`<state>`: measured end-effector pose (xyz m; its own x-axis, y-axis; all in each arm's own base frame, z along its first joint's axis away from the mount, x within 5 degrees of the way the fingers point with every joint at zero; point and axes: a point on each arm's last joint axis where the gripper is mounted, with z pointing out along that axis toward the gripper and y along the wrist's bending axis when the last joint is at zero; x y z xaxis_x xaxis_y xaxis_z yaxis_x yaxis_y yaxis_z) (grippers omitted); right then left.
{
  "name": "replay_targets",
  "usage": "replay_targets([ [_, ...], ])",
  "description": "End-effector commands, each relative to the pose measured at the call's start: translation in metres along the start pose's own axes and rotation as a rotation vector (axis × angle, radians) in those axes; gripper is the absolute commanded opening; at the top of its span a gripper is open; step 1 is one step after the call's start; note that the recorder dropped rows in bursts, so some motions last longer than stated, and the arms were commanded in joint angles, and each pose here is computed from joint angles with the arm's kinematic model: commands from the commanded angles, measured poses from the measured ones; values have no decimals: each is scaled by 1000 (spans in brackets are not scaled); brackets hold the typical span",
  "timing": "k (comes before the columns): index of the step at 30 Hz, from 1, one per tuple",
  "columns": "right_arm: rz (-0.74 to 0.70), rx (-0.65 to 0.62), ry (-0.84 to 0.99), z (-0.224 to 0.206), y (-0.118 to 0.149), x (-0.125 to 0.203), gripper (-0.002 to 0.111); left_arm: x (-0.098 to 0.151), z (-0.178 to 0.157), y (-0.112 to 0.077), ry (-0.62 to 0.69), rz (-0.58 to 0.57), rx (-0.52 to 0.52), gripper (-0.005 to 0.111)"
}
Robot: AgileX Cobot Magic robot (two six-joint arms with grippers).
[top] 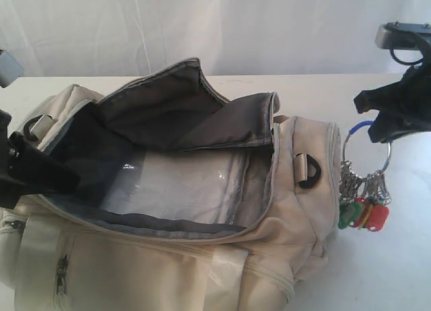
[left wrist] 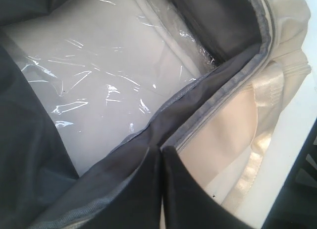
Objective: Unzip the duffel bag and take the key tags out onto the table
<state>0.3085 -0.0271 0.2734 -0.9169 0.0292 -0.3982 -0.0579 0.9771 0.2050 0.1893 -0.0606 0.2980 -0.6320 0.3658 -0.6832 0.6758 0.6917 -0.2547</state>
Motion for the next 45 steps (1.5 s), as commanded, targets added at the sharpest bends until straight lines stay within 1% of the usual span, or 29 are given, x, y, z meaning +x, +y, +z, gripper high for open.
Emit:
replay_targets([
  [1,51,-68,-27,23,0,11,0,-1,-1,-2,-4,-3,21,0],
  [4,91,-72,-26,39,-4,18,0,-1,-1,-2,-3,-3,23,0],
  [11,196,-64,56,93,-21,28,0,-1,-1,-3,-3,-7,33,0],
  [16,193,-50,70,107,-27,30,1,-1,-1,-3,-3,-7,33,0],
  [17,193,-50,70,107,-27,30,5,-1,-1,-3,-3,-7,33,0],
  [19,191,-49,71,107,-27,30,24,-1,-1,-3,-3,-7,33,0],
  [20,191,-49,71,107,-27,30,37,-1,-1,-3,-3,-7,33,0],
  [21,191,-49,71,107,-27,30,44,-1,-1,-3,-3,-7,33,0],
  [22,182,-45,74,106,-27,30,53,-1,-1,-3,-3,-7,33,0],
  [23,170,-38,76,105,-27,30,58,-1,-1,-3,-3,-7,33,0],
  [25,129,-25,75,98,-27,29,64,-2,-1,-3,-13,5,34,0],
  [29,70,10,42,72,-24,19,64,-3,-1,-3,-28,18,26,0],
  [32,37,47,-28,41,-18,10,64,-3,-1,-3,-28,18,26,0],
  [35,19,112,-98,7,-15,3,64,-3,-1,-3,-24,28,26,0],
  [37,32,145,-140,-17,-11,2,64,-3,-1,-2,-19,48,22,0],
  [40,23,148,-189,-49,-1,6,63,-2,-7,-3,-4,25,-22,0],
  [41,15,149,-212,-60,3,9,61,-2,-12,-5,-8,16,-46,0],
  [42,7,151,-240,-71,7,13,57,-4,-19,-9,-29,14,-72,0],
  [44,-7,155,-291,-92,15,21,43,-7,-36,-20,-95,28,-122,0],
  [45,-16,158,-325,-104,19,26,33,-8,-47,-27,-135,43,-155,0],
])
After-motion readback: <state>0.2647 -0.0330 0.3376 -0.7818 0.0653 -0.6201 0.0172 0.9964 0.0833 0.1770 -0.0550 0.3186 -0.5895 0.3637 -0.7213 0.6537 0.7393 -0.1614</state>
